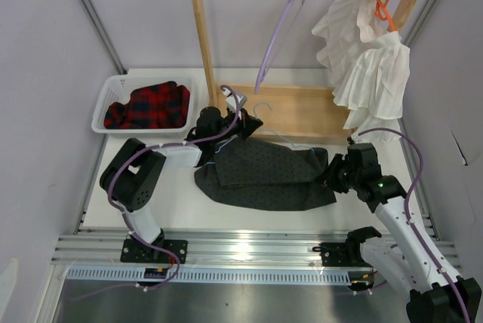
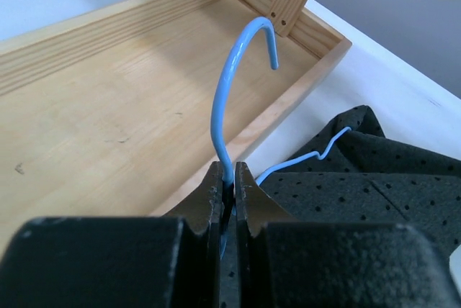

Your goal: Place the skirt on the hanger

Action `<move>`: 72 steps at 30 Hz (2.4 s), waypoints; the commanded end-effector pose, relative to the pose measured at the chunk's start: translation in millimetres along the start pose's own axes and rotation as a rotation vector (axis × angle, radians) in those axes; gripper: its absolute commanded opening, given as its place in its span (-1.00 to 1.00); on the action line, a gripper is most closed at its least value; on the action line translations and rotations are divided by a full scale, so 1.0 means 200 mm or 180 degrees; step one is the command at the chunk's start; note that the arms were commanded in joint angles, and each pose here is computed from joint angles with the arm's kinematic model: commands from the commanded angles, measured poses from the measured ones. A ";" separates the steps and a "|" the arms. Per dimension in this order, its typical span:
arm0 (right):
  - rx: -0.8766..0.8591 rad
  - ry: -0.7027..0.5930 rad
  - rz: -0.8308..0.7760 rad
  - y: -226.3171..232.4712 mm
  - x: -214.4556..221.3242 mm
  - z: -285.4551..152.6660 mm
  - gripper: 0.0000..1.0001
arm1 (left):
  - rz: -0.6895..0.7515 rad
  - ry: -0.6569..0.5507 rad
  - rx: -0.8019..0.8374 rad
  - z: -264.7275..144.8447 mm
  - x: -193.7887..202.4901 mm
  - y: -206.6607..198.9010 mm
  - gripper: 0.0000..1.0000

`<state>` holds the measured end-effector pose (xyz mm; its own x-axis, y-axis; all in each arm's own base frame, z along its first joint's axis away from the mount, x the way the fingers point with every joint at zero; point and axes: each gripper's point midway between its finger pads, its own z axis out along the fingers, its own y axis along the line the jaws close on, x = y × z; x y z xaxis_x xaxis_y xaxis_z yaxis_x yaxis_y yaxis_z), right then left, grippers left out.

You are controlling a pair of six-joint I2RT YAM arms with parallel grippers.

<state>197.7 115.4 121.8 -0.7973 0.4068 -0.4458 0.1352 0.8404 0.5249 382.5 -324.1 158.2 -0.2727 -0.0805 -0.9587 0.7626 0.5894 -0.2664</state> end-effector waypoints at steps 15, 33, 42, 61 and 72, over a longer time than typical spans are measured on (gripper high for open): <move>0.0059 0.0300 0.0008 -0.01 0.05 0.04 -1.00 | 0.0761 -0.0856 0.0234 -0.05 -0.48 -0.04 -1.00; 0.0184 0.0381 -0.0097 -0.02 0.10 0.11 -1.00 | 0.1097 -0.1399 0.0288 -0.45 -0.96 -0.33 -1.00; 0.0295 0.0280 -0.0107 -0.05 0.07 0.13 -1.00 | 0.1243 -0.1770 0.0328 -0.80 -1.17 -0.55 -1.00; -0.0033 0.0068 -0.0184 0.15 -0.09 0.12 -1.00 | 0.1163 -0.1773 0.0531 -0.88 -1.31 -0.79 -1.00; -0.0143 0.0243 -0.0385 0.19 0.03 0.21 -0.99 | 0.0800 -0.1759 0.0454 -0.57 -1.04 -0.75 -1.00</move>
<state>214.0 155.6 101.0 -0.8623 0.3041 -0.4049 0.0604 0.8556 0.5140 265.2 -303.9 362.2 0.1130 -0.2308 -0.9664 0.8568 0.5151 -0.0229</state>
